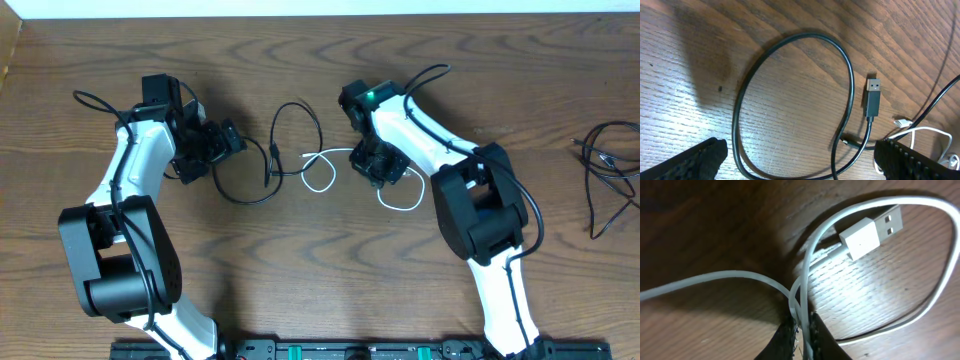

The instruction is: Untangle cables

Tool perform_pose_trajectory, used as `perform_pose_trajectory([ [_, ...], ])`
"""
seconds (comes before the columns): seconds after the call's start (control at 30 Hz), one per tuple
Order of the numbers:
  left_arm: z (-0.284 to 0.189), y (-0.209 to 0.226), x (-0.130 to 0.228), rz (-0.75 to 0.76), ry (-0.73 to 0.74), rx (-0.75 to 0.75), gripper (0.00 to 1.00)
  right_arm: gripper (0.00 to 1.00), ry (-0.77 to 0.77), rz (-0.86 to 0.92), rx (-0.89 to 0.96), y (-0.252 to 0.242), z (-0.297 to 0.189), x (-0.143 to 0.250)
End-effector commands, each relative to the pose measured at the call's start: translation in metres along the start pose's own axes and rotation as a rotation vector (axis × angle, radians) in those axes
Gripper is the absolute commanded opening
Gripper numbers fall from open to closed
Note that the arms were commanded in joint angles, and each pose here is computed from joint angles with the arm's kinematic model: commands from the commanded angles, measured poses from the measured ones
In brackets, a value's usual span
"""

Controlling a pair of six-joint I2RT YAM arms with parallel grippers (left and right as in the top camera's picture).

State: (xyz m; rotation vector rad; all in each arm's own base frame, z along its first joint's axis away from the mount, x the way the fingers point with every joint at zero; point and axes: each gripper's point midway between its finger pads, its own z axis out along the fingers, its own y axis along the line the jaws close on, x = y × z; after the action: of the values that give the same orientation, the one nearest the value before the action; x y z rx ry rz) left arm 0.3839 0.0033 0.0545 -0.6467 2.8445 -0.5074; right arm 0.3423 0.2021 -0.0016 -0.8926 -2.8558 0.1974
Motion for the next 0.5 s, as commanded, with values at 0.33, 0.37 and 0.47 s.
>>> perform_pose_trajectory([
  [0.33, 0.002, 0.002, 0.004, -0.002, 0.008, -0.012, 1.00, 0.04, -0.013, -0.308, -0.052, 0.030, -0.023, -0.005],
  [0.37, 0.002, 0.002, 0.004, -0.002, 0.008, -0.012, 1.00, 0.04, -0.023, -0.327, -0.065, 0.035, -0.023, -0.003],
  [0.47, 0.002, 0.002, 0.004, -0.002, 0.008, -0.012, 1.00, 0.12, -0.051, -0.409, -0.086, 0.048, -0.024, 0.006],
])
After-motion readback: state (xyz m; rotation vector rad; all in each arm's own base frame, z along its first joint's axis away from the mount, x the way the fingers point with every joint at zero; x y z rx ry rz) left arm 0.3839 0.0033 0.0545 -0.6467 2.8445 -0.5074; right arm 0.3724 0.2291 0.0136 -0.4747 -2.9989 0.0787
